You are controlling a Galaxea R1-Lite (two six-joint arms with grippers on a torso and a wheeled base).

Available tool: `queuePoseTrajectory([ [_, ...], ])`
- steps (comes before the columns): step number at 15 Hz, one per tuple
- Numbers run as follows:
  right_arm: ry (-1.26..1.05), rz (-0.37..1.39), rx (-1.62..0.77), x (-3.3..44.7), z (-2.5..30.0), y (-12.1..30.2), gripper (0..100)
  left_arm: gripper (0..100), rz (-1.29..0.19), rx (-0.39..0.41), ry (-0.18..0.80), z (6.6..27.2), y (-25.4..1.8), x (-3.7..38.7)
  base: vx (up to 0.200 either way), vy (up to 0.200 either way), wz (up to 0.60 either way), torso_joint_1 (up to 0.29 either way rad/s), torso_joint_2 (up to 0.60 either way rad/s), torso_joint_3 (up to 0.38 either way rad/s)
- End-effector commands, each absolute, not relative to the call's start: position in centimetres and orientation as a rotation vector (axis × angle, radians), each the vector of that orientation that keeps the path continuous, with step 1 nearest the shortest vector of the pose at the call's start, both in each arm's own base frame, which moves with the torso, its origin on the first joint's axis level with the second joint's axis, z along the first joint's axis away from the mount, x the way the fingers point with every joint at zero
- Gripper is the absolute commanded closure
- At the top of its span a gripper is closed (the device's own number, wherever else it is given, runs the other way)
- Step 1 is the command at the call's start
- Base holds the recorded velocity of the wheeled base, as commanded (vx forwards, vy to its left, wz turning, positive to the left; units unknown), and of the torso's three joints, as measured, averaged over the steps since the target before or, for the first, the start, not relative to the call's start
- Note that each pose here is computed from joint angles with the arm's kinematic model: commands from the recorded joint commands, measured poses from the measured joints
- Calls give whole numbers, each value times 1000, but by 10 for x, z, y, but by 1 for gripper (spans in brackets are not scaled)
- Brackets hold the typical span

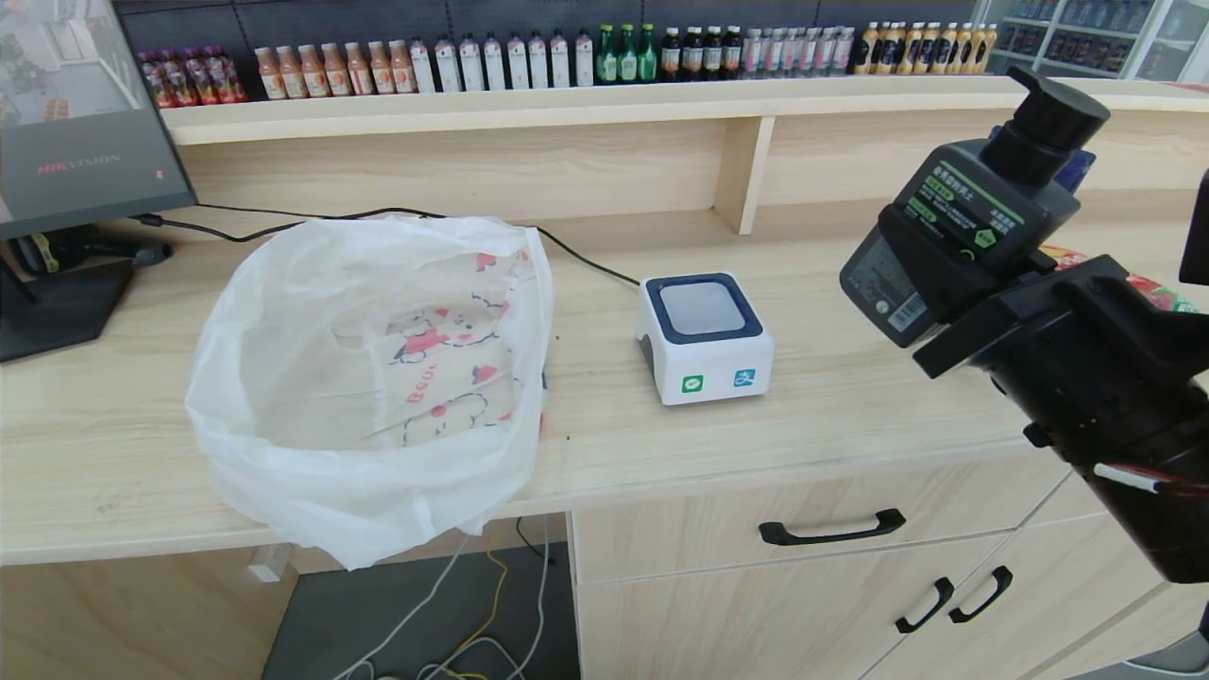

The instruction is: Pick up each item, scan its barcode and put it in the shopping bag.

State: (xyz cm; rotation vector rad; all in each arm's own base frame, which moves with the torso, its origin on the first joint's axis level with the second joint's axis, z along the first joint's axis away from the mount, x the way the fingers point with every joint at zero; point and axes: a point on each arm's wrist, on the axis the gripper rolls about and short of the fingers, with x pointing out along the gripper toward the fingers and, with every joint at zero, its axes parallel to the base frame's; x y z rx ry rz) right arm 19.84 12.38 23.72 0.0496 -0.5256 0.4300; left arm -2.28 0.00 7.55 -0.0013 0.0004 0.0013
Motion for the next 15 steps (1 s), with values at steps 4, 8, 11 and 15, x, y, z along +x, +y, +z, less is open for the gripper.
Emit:
queuePoseTrajectory([
  [4, -518, 434, 68, 203, 236, 127, 100, 0, 2, -2, 0, 75, 0, -23, 0, 0, 0, 0, 0, 0],
  [8, -521, 433, 71, 209, 237, 130, 100, 0, 0, 0, 2, 75, 0, -23, 0, 0, 0, 0, 0, 0],
  [11, -523, 430, 71, 209, 238, 129, 100, 0, 0, 0, 0, 75, 0, -23, 0, 0, 0, 0, 0, 0],
  [15, -526, 432, 74, 209, 239, 129, 100, 0, 2, -2, 0, 75, 0, -23, 0, 50, 0, 1, 2, 1],
])
